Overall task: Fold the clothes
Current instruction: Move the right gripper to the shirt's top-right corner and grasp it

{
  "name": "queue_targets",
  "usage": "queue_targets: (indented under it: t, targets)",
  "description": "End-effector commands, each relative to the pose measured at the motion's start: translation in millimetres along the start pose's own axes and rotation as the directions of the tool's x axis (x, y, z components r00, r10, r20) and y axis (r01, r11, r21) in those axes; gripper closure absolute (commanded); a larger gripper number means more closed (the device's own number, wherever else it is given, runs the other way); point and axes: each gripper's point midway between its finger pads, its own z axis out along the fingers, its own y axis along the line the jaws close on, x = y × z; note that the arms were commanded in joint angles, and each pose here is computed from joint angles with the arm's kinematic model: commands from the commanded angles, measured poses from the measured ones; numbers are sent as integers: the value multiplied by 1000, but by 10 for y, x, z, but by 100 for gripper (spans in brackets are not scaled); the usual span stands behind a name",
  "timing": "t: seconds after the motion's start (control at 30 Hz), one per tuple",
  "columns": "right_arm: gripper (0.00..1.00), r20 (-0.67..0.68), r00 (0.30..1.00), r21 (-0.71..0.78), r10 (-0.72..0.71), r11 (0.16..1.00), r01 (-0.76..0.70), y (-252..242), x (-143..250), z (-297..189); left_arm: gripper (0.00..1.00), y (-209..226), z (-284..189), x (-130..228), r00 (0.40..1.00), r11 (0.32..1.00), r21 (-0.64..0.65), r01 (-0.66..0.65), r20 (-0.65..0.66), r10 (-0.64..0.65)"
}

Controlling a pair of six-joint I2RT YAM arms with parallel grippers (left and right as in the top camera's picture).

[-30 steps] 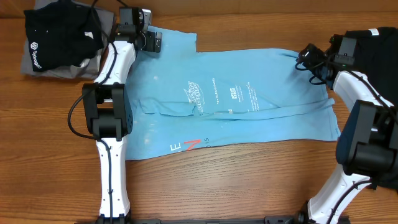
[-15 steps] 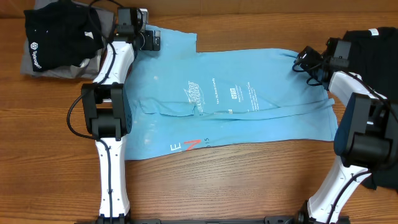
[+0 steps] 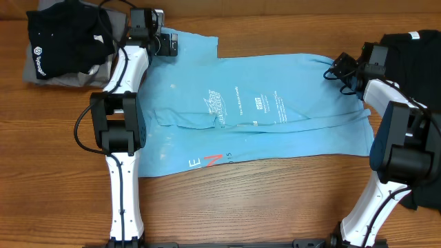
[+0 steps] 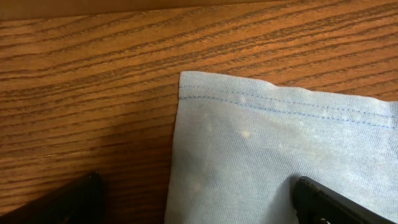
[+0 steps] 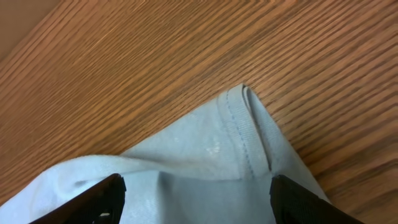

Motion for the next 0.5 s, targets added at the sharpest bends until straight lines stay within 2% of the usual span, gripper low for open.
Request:
queue_targets:
  t: [0.0,0.47]
  targets:
    - [23,39,999,15,5,1000,-6,-18,-131,25,0,92,254,432,994,999,-4,50,-99,-50]
    - [22,76,997,0,3,1000,-4,6,-201,66,0,78,253,452,993,999,-3,50,-107,-50]
